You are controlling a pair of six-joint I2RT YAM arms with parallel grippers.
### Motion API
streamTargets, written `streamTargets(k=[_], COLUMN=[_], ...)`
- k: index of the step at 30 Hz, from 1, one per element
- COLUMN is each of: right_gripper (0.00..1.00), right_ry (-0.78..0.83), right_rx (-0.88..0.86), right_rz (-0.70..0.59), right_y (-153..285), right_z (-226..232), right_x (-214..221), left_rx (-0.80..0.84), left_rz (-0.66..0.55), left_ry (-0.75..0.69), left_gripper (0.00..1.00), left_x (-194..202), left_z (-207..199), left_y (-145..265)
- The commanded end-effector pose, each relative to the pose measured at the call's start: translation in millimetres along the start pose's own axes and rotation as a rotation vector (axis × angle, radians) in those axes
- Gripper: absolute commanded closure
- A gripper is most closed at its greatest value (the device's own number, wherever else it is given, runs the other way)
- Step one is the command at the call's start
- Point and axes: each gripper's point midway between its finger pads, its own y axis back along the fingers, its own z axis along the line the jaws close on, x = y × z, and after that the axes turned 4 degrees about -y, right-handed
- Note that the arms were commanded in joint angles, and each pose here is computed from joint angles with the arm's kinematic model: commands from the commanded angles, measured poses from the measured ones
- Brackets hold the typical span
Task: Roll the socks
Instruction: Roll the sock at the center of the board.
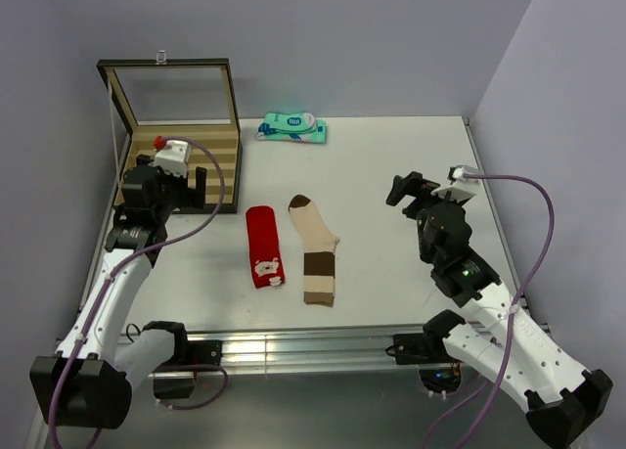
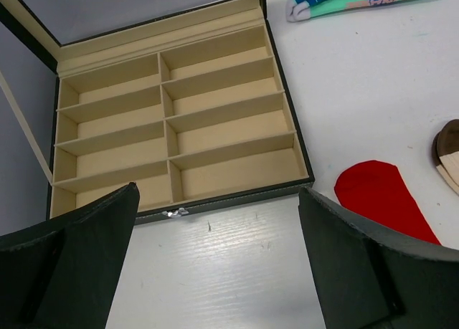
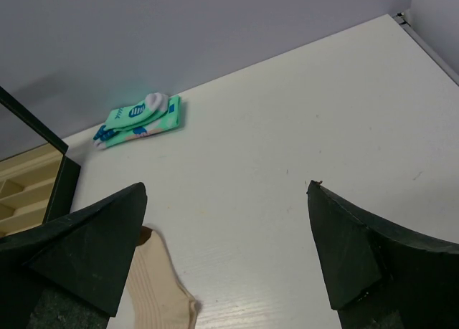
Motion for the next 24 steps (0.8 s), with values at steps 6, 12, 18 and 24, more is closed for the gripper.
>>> streamTargets(k=[6,12,18,24], right_gripper=[0.00,0.00,0.04,0.09], right_ry=[-0.014,-0.001,0.004,0.003], right_rx=[-0.004,-0.010,-0.063,-0.102], right_rz=[-0.025,0.007,0.062,0.124], right_y=[-2,-6,-10,-15], right_z=[3,7,20,31], right_x=[-8,-1,13,30], left_rx=[0.050,0.104,0.257,0.491], left_rz=[-0.010,0.028,0.102,0.112], left_ry=[-0.062,-0.131,-0.299,-0.406], left_gripper=[0.03,0.09,0.19,0.33], left_x=[-3,15,59,81], left_z=[-11,-32,-82,-135], left_y=[4,4,9,33])
